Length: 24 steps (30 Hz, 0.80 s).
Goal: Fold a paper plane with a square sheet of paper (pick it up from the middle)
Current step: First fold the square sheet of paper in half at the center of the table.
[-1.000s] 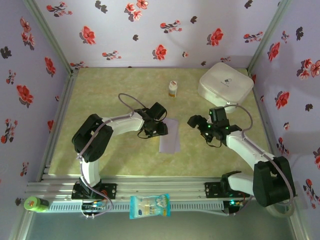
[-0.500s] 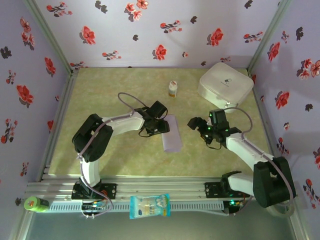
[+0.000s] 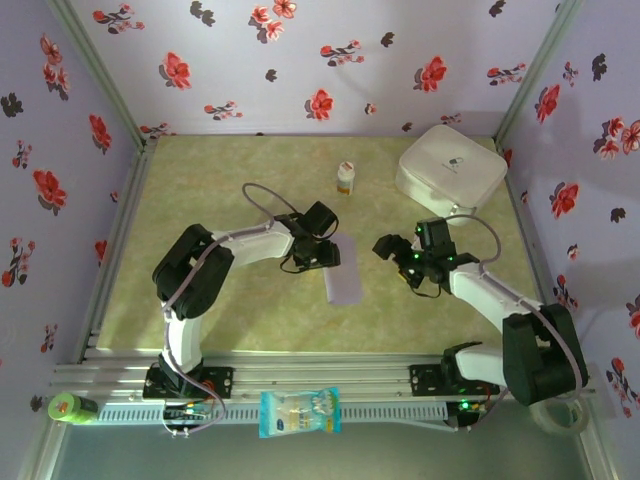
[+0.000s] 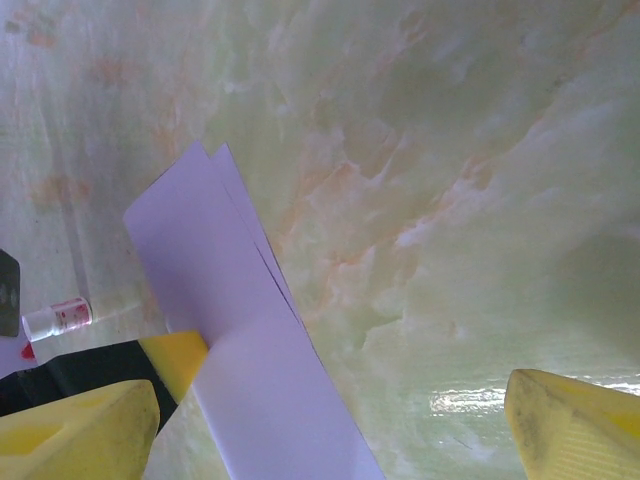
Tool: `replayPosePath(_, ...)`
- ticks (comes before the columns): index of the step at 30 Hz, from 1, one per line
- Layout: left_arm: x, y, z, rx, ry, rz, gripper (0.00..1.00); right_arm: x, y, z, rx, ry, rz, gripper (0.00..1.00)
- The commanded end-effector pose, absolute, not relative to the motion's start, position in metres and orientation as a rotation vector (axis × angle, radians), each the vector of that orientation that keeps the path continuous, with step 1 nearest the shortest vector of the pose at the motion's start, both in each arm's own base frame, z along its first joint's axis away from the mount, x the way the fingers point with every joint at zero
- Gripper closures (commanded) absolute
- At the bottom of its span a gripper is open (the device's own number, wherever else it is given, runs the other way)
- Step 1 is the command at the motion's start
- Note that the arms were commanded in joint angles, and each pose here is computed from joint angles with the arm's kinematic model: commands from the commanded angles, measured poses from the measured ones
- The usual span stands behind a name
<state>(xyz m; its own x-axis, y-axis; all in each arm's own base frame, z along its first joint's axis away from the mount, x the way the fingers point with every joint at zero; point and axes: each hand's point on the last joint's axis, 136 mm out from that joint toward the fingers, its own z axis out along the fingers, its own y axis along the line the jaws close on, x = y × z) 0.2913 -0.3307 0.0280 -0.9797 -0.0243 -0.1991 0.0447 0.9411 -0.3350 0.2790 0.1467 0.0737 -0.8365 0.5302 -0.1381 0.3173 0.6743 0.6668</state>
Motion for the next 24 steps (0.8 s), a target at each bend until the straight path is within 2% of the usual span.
replayPosePath(1, 0.2895, -0.3257, 0.0243, 0.105, 2.917, -0.448, 0.45, 0.2806, 0.1491, 0.0729, 0.672, 2.567, 0.966, 0.1)
replayPosePath(24, 0.2922, -0.3297, 0.0304, 0.202, 2.906, -0.445, 0.46, 0.2869, 0.1558, 0.067, 0.648, 2.58, 0.994, 0.12)
